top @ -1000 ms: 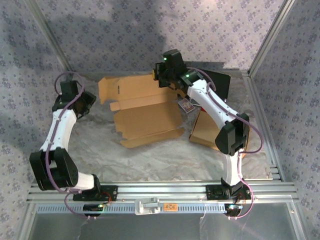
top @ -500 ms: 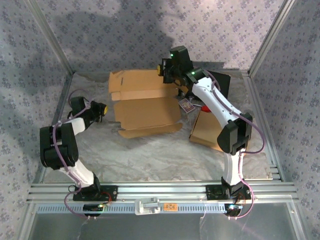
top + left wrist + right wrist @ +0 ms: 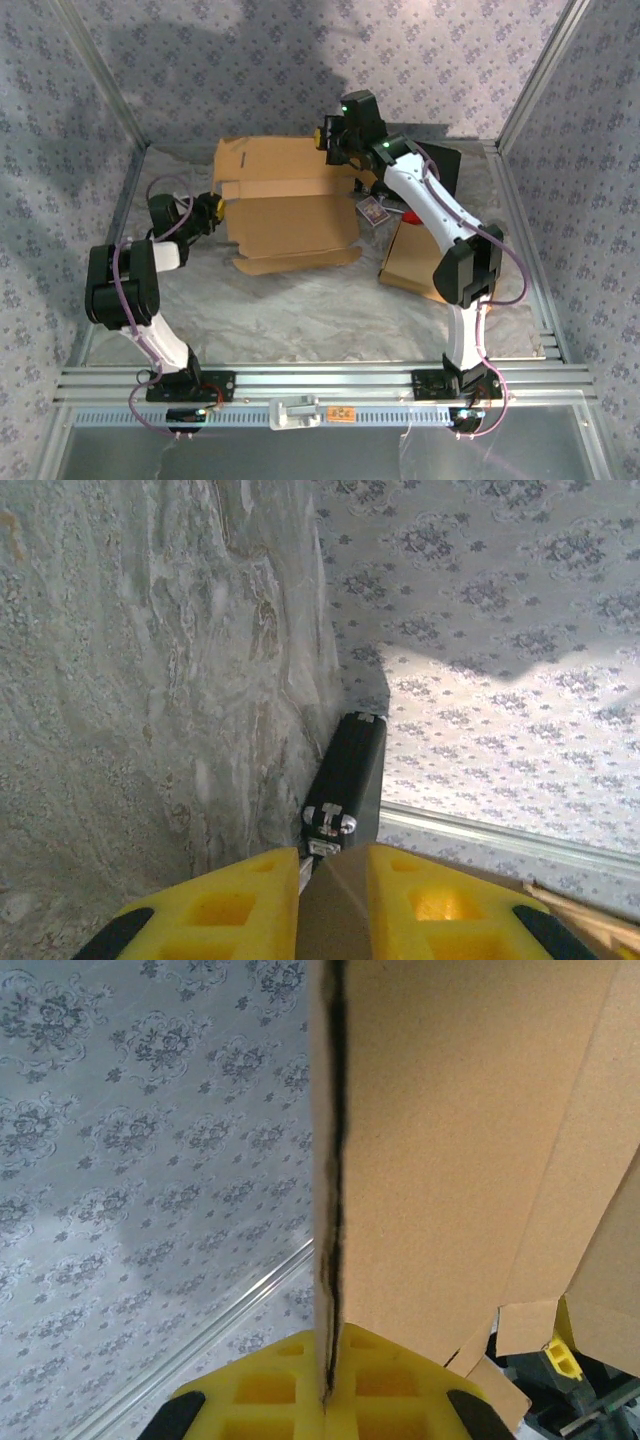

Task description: Fold the paper box

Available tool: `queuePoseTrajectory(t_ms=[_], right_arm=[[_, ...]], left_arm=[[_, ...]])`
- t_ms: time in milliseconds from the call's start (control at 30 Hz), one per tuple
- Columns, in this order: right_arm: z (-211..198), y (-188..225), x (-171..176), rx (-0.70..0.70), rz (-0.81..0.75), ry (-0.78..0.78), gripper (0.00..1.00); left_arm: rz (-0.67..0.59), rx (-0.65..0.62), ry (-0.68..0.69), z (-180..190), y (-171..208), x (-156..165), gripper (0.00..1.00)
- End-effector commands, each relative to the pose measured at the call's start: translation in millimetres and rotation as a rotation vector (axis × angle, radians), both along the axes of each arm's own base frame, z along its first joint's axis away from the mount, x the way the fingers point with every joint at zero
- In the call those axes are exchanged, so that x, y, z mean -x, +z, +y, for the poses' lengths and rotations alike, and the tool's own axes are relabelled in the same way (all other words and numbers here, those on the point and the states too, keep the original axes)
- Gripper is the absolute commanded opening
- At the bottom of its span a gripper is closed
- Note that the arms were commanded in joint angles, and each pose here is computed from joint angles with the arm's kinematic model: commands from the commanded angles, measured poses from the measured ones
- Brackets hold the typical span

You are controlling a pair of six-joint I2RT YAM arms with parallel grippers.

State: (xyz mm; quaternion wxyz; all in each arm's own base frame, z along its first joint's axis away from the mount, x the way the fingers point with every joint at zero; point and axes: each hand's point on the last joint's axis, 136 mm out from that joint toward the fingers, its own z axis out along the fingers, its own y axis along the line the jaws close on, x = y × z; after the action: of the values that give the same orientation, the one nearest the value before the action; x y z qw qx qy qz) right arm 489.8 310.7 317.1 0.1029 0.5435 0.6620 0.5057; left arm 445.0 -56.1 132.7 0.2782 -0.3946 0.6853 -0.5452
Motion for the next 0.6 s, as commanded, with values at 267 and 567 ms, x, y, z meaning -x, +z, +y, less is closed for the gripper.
queuePoseTrajectory(t_ms=[267,567], right_arm=[[16,-1,-5,-0.038,0.004,0.022,0.00],[31,-9,4,-0.047,0.024,0.045,0.00]], left_arm=[[-0.170,-0.068,-0.083,-20,41,15,0.39],[-0.081,-0.201,-0.169,-36,16,26,0.46]])
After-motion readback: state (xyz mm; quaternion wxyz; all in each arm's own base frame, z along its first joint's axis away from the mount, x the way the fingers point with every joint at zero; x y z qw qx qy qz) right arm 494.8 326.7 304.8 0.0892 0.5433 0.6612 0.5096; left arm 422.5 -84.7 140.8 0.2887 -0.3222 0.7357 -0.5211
